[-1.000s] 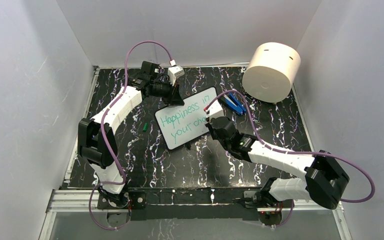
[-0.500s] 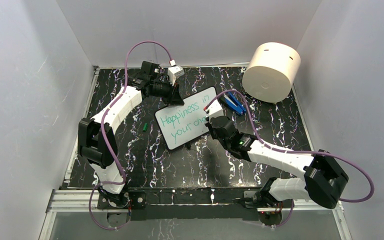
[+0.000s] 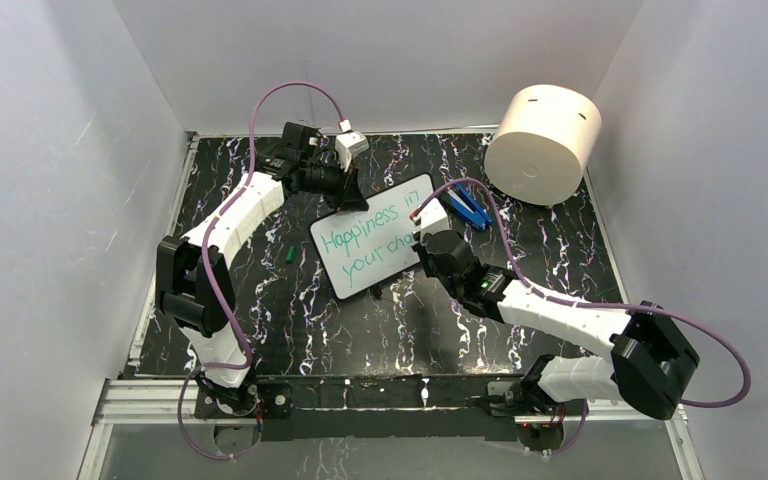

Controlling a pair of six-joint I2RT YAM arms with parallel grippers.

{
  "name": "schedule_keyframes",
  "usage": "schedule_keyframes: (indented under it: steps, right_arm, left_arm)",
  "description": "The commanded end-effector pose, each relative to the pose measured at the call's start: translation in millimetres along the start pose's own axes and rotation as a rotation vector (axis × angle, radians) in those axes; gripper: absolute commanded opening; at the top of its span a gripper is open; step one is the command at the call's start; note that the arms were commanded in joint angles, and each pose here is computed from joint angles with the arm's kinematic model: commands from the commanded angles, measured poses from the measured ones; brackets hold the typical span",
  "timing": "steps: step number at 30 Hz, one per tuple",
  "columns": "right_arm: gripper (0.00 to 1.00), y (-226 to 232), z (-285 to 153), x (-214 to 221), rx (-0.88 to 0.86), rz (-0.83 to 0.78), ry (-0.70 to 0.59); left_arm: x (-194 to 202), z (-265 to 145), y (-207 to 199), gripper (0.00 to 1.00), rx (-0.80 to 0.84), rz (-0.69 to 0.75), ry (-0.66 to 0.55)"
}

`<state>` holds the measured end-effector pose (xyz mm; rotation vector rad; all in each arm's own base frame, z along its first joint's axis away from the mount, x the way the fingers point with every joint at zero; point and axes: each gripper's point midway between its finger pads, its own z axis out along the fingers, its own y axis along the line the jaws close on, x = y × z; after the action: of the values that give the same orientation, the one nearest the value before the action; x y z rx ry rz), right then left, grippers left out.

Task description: Write a sentence on the whiteboard

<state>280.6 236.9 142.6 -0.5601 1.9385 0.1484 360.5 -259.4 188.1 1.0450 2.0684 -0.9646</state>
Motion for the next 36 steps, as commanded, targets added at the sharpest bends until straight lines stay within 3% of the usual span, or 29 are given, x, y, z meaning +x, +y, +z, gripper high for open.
schedule_keyframes:
  steps: [1,20,36]
  right_arm:
    - [0.00,-4,-3,-27,0.006,0.040,-0.076]
    - [0.00,3,1,2,-0.029,0.029,0.028]
    - [0.00,2,-1,9,-0.028,0.034,0.043]
  left_arm:
    - [51,11,-8,0.00,0.027,-0.084,0.162]
    - [51,11,-9,0.00,0.031,-0.086,0.161]
    - [51,11,-9,0.00,0.030,-0.086,0.162]
